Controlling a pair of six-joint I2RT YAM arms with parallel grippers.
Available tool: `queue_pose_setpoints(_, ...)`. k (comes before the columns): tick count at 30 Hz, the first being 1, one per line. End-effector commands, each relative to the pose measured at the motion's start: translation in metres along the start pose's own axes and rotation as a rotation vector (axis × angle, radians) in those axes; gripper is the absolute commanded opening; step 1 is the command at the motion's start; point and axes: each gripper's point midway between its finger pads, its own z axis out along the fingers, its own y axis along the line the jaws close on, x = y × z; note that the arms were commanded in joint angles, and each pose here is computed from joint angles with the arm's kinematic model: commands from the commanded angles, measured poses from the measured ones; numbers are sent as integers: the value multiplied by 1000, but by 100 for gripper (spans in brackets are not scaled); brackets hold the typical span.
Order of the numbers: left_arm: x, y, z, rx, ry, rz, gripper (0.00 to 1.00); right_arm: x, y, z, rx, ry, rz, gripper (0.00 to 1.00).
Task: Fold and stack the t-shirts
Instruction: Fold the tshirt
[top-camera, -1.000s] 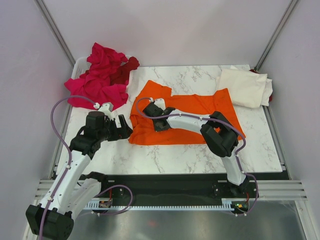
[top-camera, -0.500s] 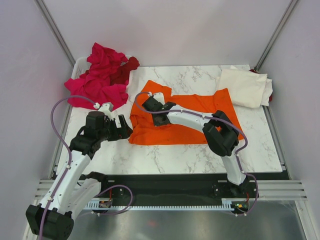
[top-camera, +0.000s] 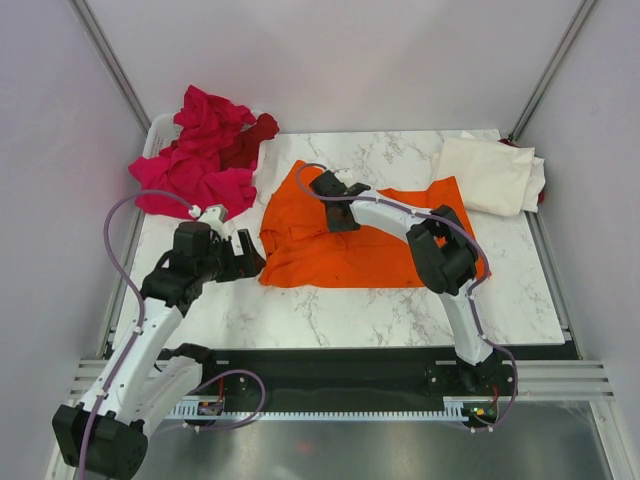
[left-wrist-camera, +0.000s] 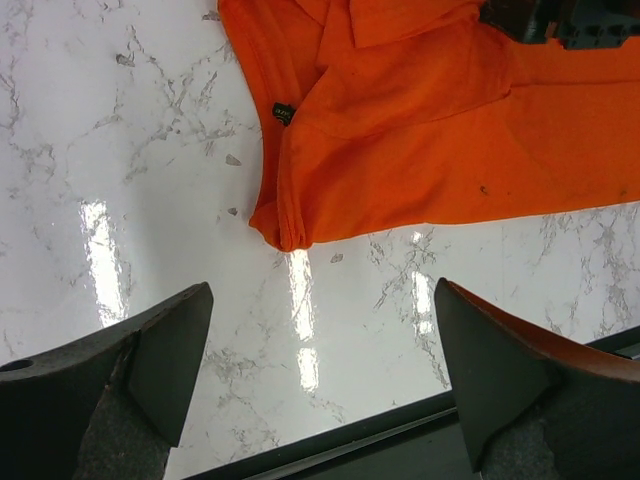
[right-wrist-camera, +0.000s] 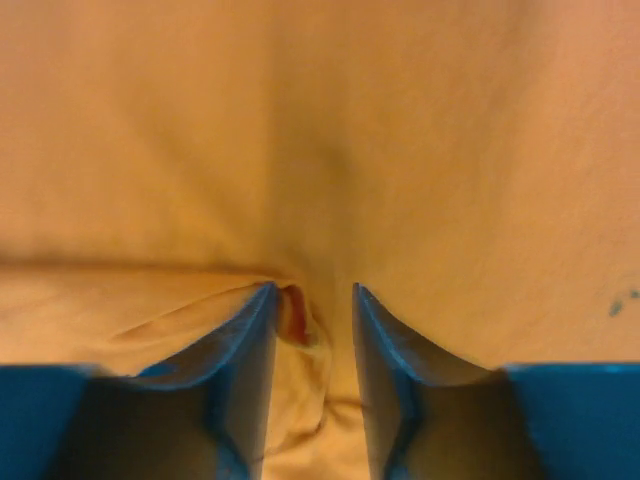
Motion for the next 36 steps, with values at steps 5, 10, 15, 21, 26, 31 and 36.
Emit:
queue_pose_setpoints(5, -5, -2, 5, 14, -8, 31, 100, -40, 10, -5, -79, -45, -27, 80)
queue_pose_setpoints(10, -3, -9, 10, 45, 35, 15, 97, -66, -1, -39, -95, -118, -6, 81)
queue_pose_setpoints(15, 11, -17, 25, 44, 99, -52, 95, -58, 5, -65, -207, -121, 20, 81)
queue_pose_setpoints(21, 16, -39, 34, 79, 133, -24, 93, -20, 46, -67, -442, -24, 12, 50)
queue_pose_setpoints(26, 2, -45, 10, 117, 61, 47, 92, 0, 80, -54, -483, 30, -32, 33)
queue_pose_setpoints(31, 4, -26, -9, 61, -27, 95, 93, 7, 96, -28, -483, 63, -39, 31)
queue_pose_setpoints(36, -1, -32, -23, 96, -94, 106, 93, -8, 107, -18, -486, 43, -42, 31)
